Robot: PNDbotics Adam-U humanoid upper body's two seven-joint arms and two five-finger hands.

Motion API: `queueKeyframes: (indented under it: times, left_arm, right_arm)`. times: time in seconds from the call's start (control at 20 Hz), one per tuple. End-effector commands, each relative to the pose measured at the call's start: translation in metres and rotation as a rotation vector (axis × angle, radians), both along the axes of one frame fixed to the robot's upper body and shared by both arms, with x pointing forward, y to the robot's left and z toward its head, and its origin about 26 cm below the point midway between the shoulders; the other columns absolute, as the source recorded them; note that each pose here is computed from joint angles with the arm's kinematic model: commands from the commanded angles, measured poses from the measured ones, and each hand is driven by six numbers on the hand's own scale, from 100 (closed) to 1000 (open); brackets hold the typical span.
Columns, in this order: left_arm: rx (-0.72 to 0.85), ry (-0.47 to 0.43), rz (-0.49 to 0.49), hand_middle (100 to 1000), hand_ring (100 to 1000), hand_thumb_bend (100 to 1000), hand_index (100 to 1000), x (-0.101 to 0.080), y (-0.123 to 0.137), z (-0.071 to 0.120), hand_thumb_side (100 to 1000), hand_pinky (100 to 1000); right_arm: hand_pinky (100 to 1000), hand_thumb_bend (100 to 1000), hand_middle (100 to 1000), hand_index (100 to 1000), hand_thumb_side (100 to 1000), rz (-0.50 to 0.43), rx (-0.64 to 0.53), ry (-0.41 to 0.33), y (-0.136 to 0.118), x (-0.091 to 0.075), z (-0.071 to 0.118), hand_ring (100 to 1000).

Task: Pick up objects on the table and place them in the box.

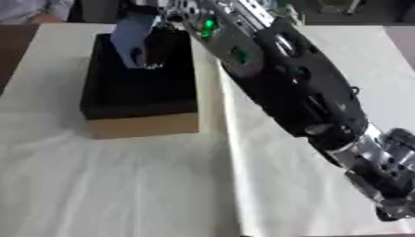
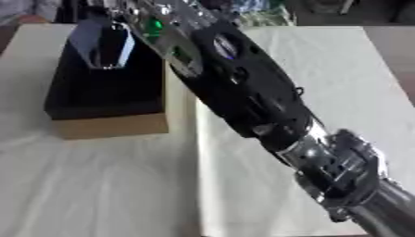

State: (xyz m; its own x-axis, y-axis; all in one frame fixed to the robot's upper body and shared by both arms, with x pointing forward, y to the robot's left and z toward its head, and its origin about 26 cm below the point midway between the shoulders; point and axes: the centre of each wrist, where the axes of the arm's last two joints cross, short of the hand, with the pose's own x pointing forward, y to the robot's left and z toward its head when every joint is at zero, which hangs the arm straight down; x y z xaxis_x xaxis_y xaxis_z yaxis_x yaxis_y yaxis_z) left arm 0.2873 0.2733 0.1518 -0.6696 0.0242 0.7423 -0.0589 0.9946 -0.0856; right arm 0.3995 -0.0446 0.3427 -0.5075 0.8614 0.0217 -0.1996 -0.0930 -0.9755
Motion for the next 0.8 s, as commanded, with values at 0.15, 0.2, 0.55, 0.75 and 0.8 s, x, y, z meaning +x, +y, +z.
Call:
queueKeyframes:
  times: [0.15, 0.2, 0.55, 0.75, 0.8]
  left_arm:
    - [0.009, -0.023, -0.005, 687, 697, 100, 866, -0.002, 0.000, 0.006, 626, 1000]
    - [0.009, -0.024, -0.005, 687, 697, 100, 866, -0.002, 0.000, 0.006, 626, 1000]
    - [0.007, -0.024, -0.004, 687, 698, 100, 866, -0.002, 0.000, 0.006, 625, 1000]
    - [0.008, -0.025, -0.005, 688, 698, 100, 866, -0.002, 0.000, 0.007, 618, 1000]
    - [0.009, -0.026, -0.006, 687, 698, 100, 865, -0.002, 0.000, 0.007, 606, 1000]
  right_arm:
    - [1000, 100, 1000, 1000, 956, 0.009, -0.032, 0.013, 0.000, 0.000, 0.008, 1000]
    - [1000, 100, 1000, 1000, 979, 0.016, -0.040, 0.013, 0.000, 0.001, 0.007, 1000]
    - [1000, 100, 1000, 1000, 984, 0.037, -0.071, 0.011, -0.001, 0.006, 0.004, 1000]
    - [1000, 100, 1000, 1000, 866, 0.040, -0.085, 0.008, -0.001, 0.008, 0.003, 1000]
    - [1000, 100, 1000, 1000, 689, 0.052, -0.092, 0.018, 0.000, 0.009, 0.000, 1000]
